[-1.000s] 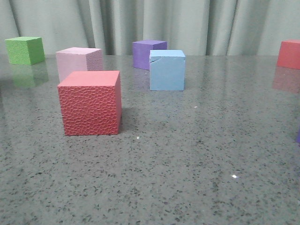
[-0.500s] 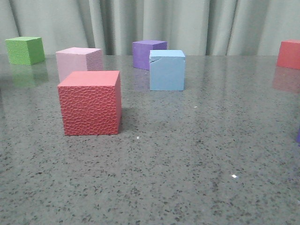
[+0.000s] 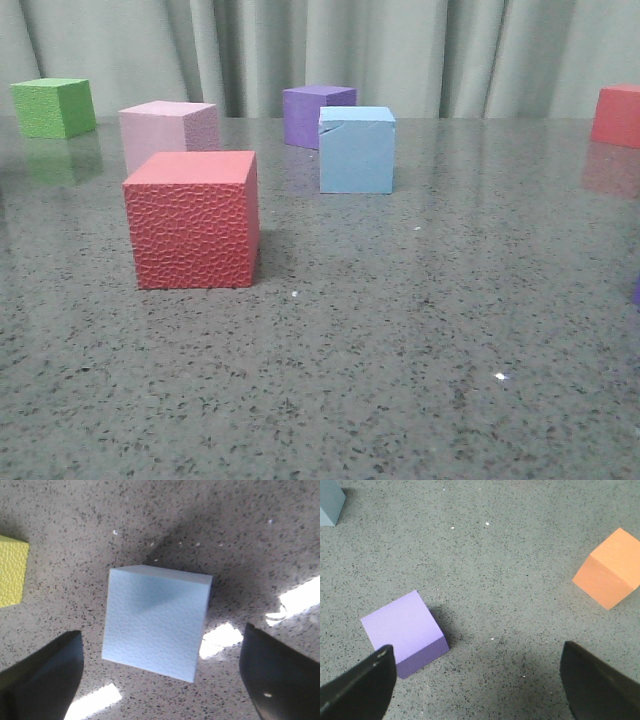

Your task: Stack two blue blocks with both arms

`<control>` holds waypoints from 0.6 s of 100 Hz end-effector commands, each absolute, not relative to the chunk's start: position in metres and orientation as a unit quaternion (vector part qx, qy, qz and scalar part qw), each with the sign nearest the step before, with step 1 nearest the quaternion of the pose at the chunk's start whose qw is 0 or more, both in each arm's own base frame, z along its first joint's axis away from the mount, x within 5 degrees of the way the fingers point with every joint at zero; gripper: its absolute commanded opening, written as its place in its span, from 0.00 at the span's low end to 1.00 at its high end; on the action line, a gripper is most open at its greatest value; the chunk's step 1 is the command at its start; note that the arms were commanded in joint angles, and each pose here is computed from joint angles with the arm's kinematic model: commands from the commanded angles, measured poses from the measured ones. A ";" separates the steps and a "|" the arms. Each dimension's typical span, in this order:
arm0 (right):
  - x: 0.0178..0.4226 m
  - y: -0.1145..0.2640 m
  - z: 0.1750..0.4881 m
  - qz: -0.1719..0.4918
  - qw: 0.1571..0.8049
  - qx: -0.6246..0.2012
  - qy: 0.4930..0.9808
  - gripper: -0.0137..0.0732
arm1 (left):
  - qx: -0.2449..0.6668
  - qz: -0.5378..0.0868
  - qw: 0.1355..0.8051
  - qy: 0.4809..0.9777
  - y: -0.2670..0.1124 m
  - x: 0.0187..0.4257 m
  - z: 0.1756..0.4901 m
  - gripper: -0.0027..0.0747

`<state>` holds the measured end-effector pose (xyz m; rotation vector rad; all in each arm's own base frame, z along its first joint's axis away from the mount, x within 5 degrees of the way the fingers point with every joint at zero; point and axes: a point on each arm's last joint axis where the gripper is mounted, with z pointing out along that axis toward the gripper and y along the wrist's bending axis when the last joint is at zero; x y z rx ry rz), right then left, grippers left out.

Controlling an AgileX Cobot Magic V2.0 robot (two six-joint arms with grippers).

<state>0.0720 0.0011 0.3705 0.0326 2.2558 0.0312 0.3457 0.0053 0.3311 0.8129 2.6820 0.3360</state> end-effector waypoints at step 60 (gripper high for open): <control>0.075 0.001 0.381 0.013 0.464 0.009 0.886 0.91 | 0.304 0.145 0.195 0.921 0.007 0.351 0.345 0.81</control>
